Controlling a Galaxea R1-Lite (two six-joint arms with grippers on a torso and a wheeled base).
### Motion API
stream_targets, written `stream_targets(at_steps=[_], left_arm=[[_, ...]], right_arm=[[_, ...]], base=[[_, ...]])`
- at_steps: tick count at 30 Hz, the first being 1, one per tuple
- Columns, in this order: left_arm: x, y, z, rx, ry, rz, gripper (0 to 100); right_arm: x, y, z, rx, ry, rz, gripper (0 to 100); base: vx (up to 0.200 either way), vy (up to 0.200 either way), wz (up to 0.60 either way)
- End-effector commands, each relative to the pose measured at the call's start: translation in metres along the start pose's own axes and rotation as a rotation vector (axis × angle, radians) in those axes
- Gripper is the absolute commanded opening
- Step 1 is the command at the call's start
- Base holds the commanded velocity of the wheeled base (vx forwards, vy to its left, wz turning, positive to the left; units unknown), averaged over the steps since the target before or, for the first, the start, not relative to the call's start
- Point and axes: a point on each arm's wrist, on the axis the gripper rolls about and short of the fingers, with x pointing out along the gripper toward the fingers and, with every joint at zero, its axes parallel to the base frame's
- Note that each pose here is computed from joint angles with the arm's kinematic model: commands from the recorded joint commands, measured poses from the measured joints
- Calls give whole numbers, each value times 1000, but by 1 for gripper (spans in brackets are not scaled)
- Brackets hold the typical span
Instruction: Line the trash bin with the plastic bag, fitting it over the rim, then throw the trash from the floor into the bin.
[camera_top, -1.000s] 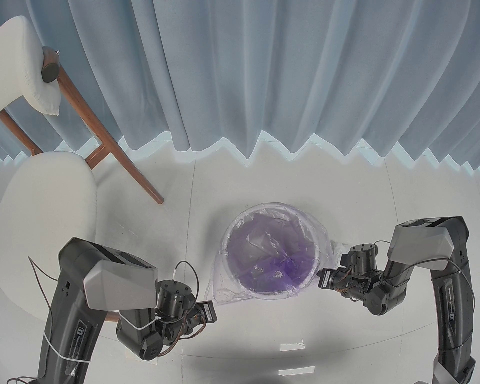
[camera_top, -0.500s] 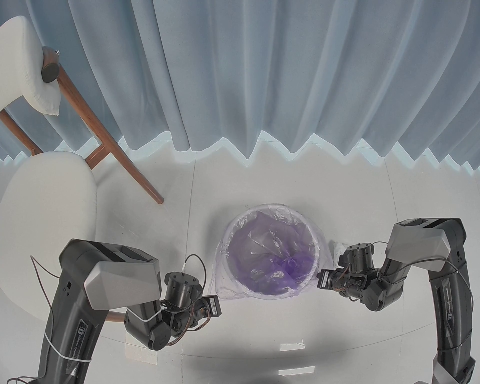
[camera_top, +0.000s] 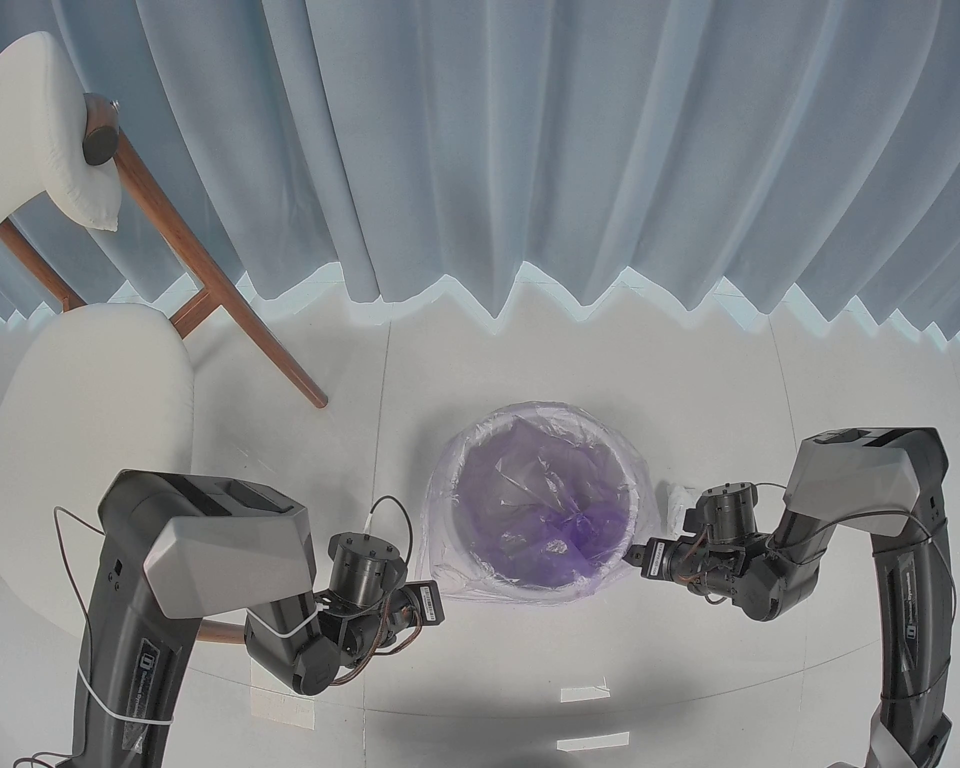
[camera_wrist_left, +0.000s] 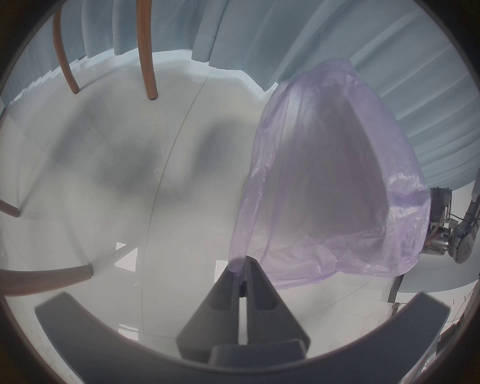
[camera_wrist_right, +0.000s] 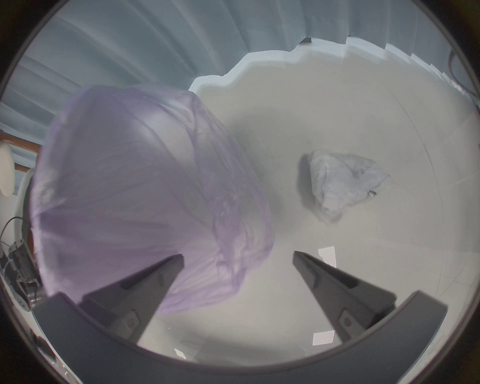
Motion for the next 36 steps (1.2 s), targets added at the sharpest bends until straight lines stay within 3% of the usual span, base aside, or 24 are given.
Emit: stream_targets(at_steps=[1, 8, 11, 12, 18, 19, 22, 28, 30, 31, 32, 33, 35, 36], left_arm=[[-9, -1, 1, 2, 4, 1, 0], [-12, 0, -5, 8, 29, 8, 0], [-15, 1, -8, 9, 37, 13, 0], [-17, 2, -9, 9, 40, 15, 100], [-41, 1, -4, 10, 58, 10, 100], [-47, 1, -3, 11, 52, 11, 100], [-62, 1, -2, 14, 49, 10, 100], [-112, 2, 3, 11, 1, -20, 100], [-147, 2, 7, 9, -51, -60, 100], [-147, 2, 7, 9, -51, -60, 100], [-176, -2, 12, 8, -120, -117, 100], [-178, -2, 12, 10, -126, -121, 100], [-213, -5, 20, 1, -238, -191, 100], [-213, -5, 20, 1, -238, -191, 100]], right_arm=[[-46, 4, 6, 21, 15, 40, 100], [-92, -14, 8, 86, -30, -7, 100], [-120, -26, 16, 116, -108, -27, 100], [-126, -27, 18, 127, -121, -27, 100], [-158, -24, 28, 248, -185, 11, 100], [-166, -22, 30, 312, -208, 25, 100], [-175, -20, 30, 381, -220, 39, 100], [-173, -4, 26, 371, -188, 83, 100], [-163, 8, 27, 421, -165, 126, 100], [-163, 8, 27, 421, -165, 126, 100], [-152, 16, 31, 489, -147, 140, 100], [-151, 17, 31, 492, -146, 139, 100], [-140, 28, 37, 490, -102, 86, 100], [-140, 28, 37, 490, -102, 86, 100]], base=[[0, 0, 0], [0, 0, 0], [0, 0, 0], [0, 0, 0], [0, 0, 0], [0, 0, 0], [0, 0, 0], [0, 0, 0], [0, 0, 0], [0, 0, 0], [0, 0, 0], [0, 0, 0], [0, 0, 0], [0, 0, 0]])
